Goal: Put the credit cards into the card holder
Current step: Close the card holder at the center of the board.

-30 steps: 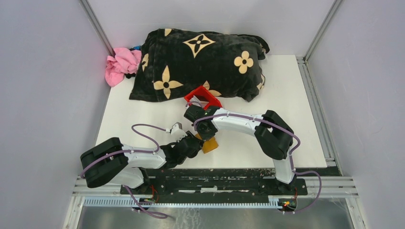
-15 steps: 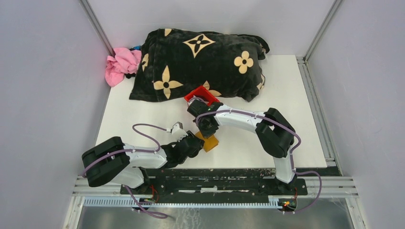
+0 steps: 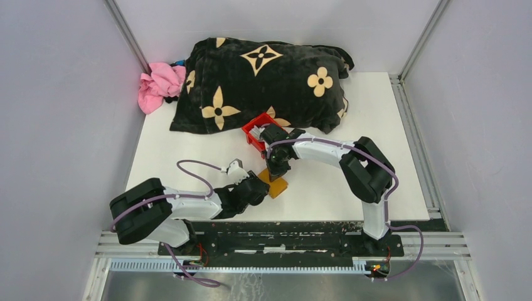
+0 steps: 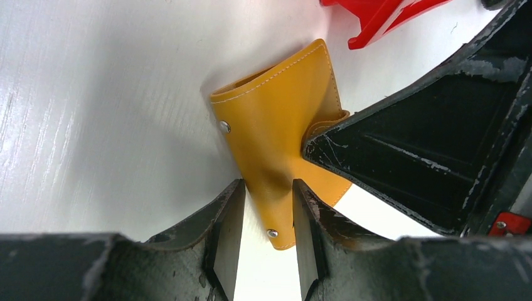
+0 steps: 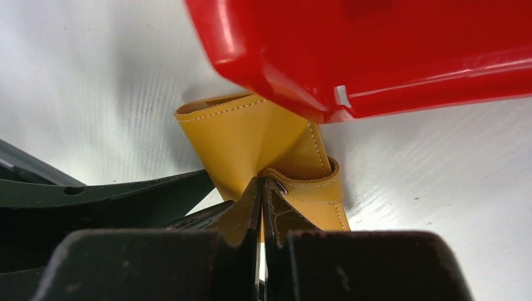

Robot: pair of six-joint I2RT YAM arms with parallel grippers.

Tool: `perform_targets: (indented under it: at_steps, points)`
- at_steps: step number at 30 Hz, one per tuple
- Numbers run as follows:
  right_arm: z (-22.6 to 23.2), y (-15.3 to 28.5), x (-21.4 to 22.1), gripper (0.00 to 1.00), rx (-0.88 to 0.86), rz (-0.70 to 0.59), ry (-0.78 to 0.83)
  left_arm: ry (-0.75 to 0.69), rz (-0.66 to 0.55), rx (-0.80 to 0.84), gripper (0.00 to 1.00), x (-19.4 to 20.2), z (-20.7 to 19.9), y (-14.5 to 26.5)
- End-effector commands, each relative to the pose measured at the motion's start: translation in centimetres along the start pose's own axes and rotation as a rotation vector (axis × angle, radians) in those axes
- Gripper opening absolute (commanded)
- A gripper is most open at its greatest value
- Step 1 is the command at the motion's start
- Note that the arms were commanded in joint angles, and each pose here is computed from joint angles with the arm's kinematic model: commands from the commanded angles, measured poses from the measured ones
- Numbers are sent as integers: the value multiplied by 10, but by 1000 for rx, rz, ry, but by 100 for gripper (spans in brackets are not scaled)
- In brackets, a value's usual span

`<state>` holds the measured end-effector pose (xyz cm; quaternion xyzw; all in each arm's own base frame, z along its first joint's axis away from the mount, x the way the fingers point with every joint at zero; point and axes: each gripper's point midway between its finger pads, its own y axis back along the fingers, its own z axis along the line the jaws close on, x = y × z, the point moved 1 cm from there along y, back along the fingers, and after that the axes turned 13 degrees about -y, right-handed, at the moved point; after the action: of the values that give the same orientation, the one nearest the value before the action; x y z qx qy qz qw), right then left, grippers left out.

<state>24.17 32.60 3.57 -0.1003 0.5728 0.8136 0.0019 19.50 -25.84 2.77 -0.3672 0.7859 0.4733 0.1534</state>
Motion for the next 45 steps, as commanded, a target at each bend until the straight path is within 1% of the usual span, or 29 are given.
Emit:
perform_targets:
  at_steps: [1,5,7,12,14,17,26,30,34,37,40,45]
  points:
    - [-22,-23,3,5,6,14,-69,-155,111,-167,43,26,50,5]
    - [-18,-24,-1,6,-40,22,-85,-167,111,-186,43,24,53,8]
    - [-7,-18,-6,7,-97,11,-73,-167,97,-187,43,19,52,10]
    - [23,8,-24,18,-222,-49,-32,-156,23,-164,44,-2,43,18]
    - [32,18,-31,23,-248,-72,-19,-155,-20,-155,45,-12,39,20]
    - [42,29,-39,30,-279,-99,-8,-164,-52,-144,45,-21,34,24]
    - [58,60,-45,38,-313,-148,25,-181,-80,-152,45,-30,31,26]
    - [49,71,-48,38,-262,-196,32,-197,-72,-177,44,-28,35,24]
    - [26,76,-56,36,-141,-271,19,-224,-50,-203,43,-23,38,19]
    - [3,71,-60,30,-26,-299,-2,-250,-26,-234,43,-19,42,15]
    - [-18,60,-60,23,62,-292,-22,-278,8,-272,42,-14,47,10]
    - [-31,46,-59,16,101,-277,-25,-296,33,-296,41,-9,51,5]
